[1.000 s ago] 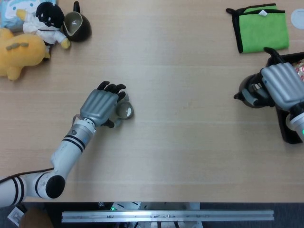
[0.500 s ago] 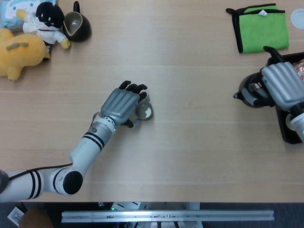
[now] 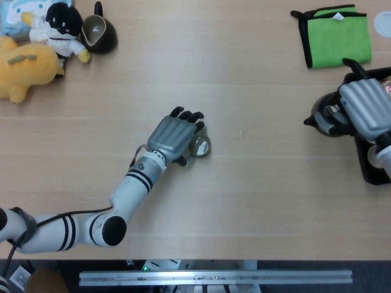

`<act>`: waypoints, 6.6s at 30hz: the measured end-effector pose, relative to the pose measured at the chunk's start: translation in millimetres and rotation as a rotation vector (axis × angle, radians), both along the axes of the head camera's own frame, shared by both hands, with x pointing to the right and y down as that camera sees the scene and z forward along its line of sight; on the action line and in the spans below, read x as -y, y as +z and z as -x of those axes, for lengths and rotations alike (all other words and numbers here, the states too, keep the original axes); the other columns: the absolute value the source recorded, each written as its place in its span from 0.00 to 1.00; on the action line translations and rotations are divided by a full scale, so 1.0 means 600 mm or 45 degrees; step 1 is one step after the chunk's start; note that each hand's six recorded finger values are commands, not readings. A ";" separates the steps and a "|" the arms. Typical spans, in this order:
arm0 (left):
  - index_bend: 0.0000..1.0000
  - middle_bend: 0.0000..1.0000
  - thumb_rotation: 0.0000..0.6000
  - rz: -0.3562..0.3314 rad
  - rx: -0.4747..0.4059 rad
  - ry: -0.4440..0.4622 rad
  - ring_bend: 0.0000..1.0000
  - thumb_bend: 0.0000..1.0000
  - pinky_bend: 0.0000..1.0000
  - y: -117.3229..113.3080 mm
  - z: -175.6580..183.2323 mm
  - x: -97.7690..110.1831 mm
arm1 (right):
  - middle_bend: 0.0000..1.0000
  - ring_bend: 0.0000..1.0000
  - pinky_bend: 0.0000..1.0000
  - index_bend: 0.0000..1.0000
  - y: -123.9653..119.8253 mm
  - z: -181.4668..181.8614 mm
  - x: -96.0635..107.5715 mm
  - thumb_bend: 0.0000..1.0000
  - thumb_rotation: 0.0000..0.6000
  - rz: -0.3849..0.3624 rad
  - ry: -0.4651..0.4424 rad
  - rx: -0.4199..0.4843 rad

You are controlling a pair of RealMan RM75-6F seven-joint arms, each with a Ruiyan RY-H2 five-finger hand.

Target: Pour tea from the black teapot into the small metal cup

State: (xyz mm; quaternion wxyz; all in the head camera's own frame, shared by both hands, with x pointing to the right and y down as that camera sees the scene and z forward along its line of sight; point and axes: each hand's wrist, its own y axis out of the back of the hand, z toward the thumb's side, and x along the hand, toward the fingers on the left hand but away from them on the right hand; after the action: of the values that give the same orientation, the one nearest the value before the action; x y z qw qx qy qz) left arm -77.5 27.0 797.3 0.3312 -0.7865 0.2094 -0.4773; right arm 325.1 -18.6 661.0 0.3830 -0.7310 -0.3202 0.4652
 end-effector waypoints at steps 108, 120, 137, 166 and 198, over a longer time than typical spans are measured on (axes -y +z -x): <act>0.19 0.14 1.00 -0.436 0.064 -0.472 0.15 0.29 0.08 -0.249 0.377 -0.055 | 0.93 0.84 0.08 1.00 0.105 0.374 -0.011 0.37 1.00 0.034 -0.481 -0.126; 0.19 0.14 1.00 -0.434 0.056 -0.463 0.15 0.29 0.08 -0.248 0.371 -0.055 | 0.93 0.84 0.08 1.00 0.099 0.377 -0.005 0.37 0.99 -0.001 -0.496 -0.181; 0.19 0.13 1.00 -0.427 0.050 -0.455 0.15 0.29 0.08 -0.247 0.366 -0.057 | 0.93 0.84 0.08 1.00 0.098 0.376 -0.006 0.37 1.00 -0.018 -0.505 -0.221; 0.19 0.13 1.00 -0.409 0.039 -0.439 0.15 0.29 0.08 -0.244 0.356 -0.057 | 0.93 0.85 0.08 1.00 0.106 0.342 -0.020 0.38 1.00 0.048 -0.321 0.022; 0.19 0.13 1.00 -0.382 0.053 -0.420 0.15 0.29 0.08 -0.233 0.354 -0.059 | 0.93 0.83 0.08 1.00 0.169 0.200 0.033 0.38 1.00 0.071 -0.004 0.093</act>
State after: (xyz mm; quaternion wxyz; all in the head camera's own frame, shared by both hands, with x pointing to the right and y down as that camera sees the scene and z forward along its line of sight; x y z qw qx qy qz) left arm -290.1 62.4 657.6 0.3663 -0.6736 0.3969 -0.5046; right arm 205.1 -38.7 762.6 0.3513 -0.7582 -0.3198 0.4466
